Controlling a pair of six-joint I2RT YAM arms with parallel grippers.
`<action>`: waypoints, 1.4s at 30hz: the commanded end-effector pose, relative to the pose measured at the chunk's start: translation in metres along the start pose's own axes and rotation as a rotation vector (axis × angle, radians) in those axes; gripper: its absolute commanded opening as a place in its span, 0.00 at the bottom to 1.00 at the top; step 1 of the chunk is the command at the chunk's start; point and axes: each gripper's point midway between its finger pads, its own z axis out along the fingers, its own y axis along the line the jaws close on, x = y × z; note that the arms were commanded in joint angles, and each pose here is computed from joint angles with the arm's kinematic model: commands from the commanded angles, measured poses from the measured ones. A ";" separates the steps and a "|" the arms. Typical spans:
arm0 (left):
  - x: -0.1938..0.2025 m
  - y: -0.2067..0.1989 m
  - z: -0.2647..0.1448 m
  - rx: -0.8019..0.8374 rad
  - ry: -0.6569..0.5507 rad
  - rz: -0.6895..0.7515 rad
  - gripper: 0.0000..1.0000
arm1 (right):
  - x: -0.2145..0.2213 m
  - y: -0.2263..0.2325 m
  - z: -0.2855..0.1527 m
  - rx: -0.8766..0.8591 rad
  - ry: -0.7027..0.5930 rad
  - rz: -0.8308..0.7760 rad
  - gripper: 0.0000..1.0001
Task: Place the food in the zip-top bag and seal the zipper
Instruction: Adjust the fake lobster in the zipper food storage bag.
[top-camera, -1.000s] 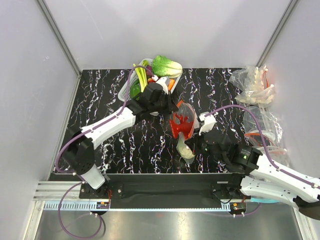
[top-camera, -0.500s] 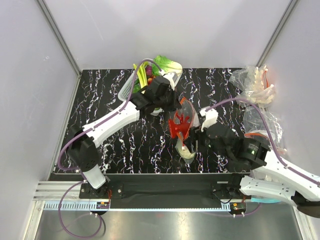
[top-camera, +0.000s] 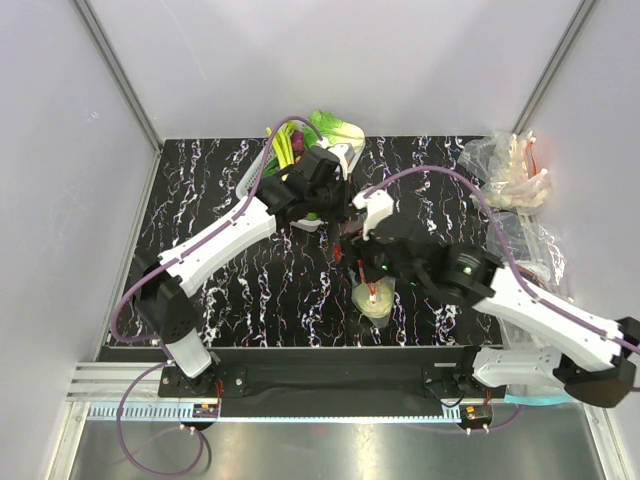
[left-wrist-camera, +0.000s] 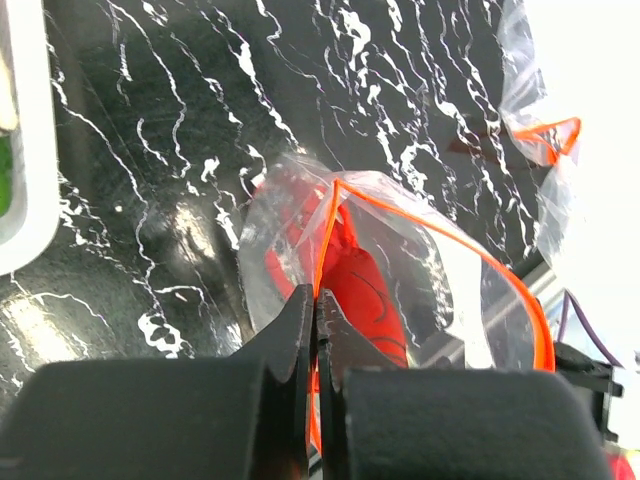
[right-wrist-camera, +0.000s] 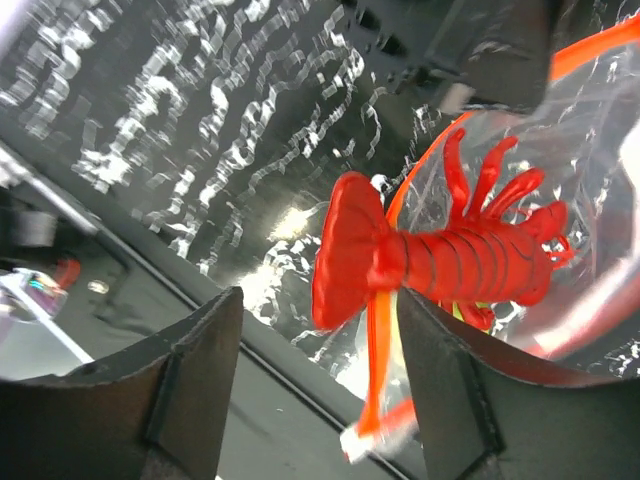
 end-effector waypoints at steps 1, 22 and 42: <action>-0.016 -0.027 -0.030 0.098 -0.035 0.034 0.00 | -0.002 0.006 0.015 -0.003 0.012 -0.066 0.70; -0.009 -0.021 -0.044 0.099 -0.015 0.056 0.00 | 0.002 -0.055 0.006 0.297 -0.055 -0.083 0.00; -0.007 -0.018 -0.042 0.100 0.009 0.056 0.00 | 0.038 -0.037 0.040 0.178 0.070 -0.201 0.52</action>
